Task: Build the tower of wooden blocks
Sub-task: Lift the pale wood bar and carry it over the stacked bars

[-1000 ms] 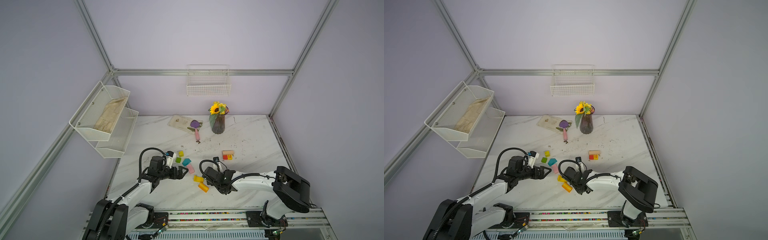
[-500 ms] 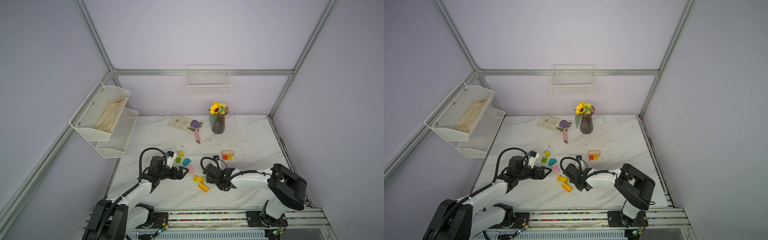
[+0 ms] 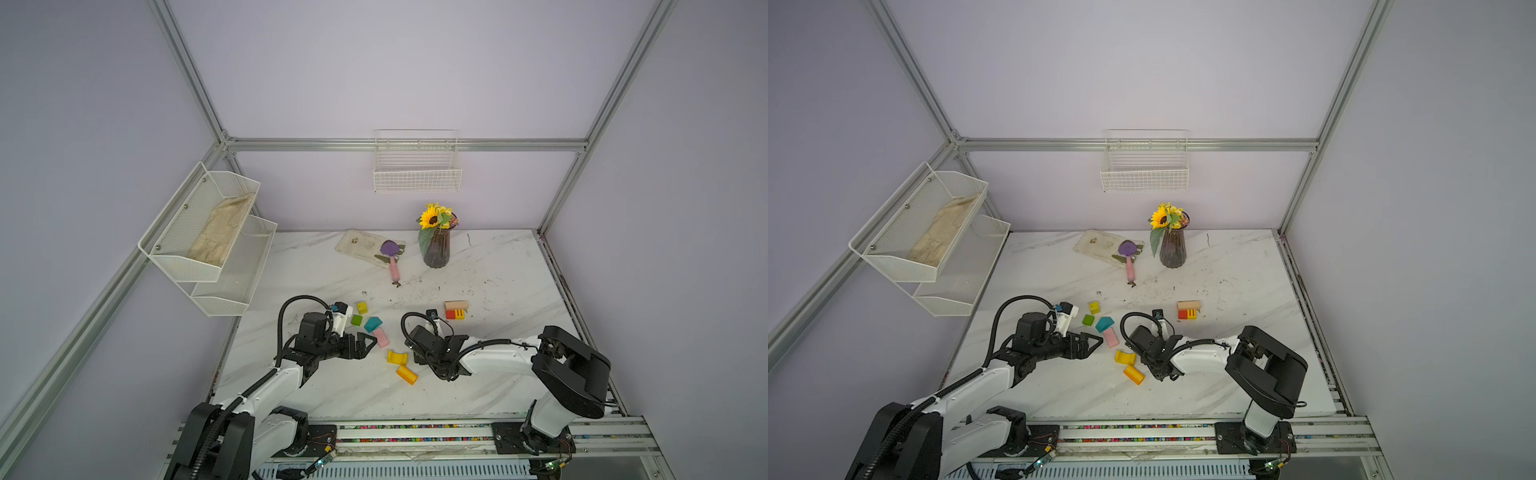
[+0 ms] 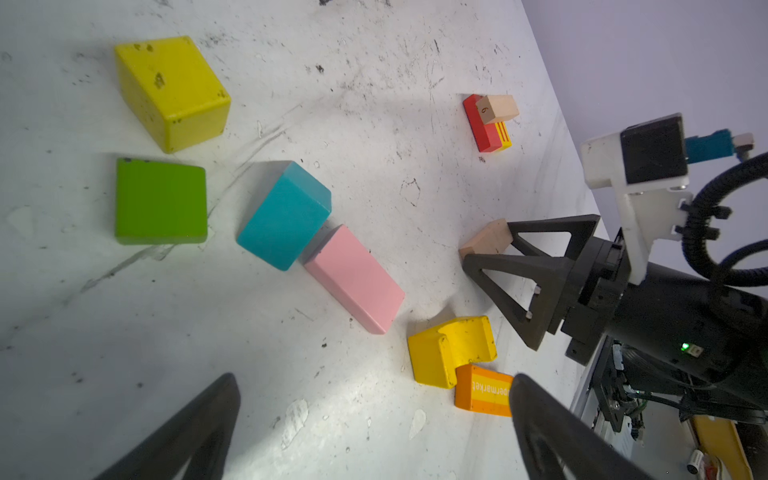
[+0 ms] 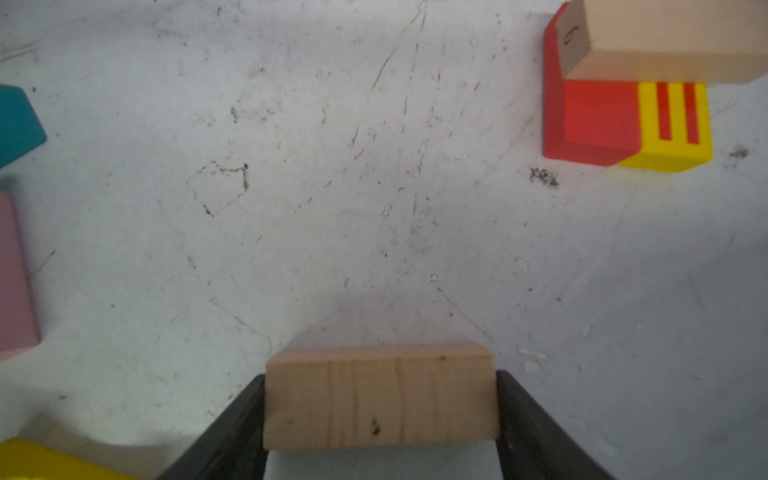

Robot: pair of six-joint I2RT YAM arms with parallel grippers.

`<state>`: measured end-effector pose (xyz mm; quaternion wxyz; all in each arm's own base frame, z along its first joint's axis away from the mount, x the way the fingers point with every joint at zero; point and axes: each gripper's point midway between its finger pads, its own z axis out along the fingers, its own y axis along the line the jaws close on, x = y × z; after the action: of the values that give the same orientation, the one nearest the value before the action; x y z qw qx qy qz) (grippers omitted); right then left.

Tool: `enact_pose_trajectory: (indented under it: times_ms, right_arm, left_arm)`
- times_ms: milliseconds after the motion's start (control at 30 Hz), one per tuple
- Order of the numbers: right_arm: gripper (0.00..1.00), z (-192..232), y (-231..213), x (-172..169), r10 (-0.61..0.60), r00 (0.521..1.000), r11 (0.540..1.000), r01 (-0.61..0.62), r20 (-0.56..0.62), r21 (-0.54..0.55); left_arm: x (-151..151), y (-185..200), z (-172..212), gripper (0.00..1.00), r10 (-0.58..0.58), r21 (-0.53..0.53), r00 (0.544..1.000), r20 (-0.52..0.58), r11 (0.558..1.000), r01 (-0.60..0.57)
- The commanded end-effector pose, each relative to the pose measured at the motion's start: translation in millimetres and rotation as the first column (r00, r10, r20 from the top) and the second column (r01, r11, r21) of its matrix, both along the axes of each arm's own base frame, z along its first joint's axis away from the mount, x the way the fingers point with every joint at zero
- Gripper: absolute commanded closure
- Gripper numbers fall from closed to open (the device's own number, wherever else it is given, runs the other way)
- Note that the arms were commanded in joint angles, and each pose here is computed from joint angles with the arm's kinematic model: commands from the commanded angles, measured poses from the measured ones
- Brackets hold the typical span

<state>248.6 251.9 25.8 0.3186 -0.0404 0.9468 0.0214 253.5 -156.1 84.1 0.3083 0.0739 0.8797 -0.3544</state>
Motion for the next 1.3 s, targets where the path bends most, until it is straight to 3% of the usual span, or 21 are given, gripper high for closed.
enact_pose_trajectory:
  times_ms: [0,100,167,233,300,367,400,500,900,1267]
  right_arm:
    - [0.40,-8,-20,-6,-0.012,1.000,0.997,0.010,-0.024,-0.076]
    - [0.43,7,-25,0,-0.027,0.999,0.998,0.028,0.017,-0.063]
    - [0.46,20,-30,7,-0.046,0.998,0.998,0.047,0.040,-0.039]
    - [0.49,32,-35,14,-0.062,0.996,0.998,0.064,0.061,-0.023]
    - [0.49,43,-40,20,-0.076,0.993,0.997,0.079,0.095,-0.021]
    - [0.50,51,-47,27,-0.095,0.988,0.995,0.098,0.121,-0.022]
    - [0.50,54,-50,30,-0.105,0.986,0.994,0.108,0.128,-0.018]
    - [0.52,67,-60,39,-0.133,0.981,0.991,0.133,0.142,0.011]
    - [0.54,86,-106,64,-0.223,0.963,0.975,0.219,0.151,0.043]
    - [0.55,57,-114,80,-0.213,0.975,0.977,0.213,0.064,0.017]
  left_arm:
    - [18,-7,52,0.00,-0.018,-0.022,0.987,0.159,1.000,0.022]
    - [13,-7,63,0.00,-0.016,-0.043,0.982,0.188,0.999,0.024]
    - [16,15,52,0.00,0.094,0.044,0.984,0.149,0.994,-0.101]
    - [11,26,44,0.00,0.125,0.112,0.987,0.101,0.984,-0.136]
    - [6,13,50,0.00,0.062,0.056,0.992,0.114,0.996,-0.069]
    - [-9,-21,69,0.00,-0.099,-0.136,0.973,0.211,0.982,0.129]
    - [-12,-27,71,0.00,-0.120,-0.190,0.962,0.244,0.967,0.169]
    - [-11,-20,56,0.00,-0.099,-0.147,0.979,0.177,0.981,0.126]
    - [-11,-21,50,0.00,-0.117,-0.128,0.980,0.163,0.982,0.139]
    - [-11,-24,51,0.00,-0.137,-0.141,0.977,0.162,0.977,0.160]
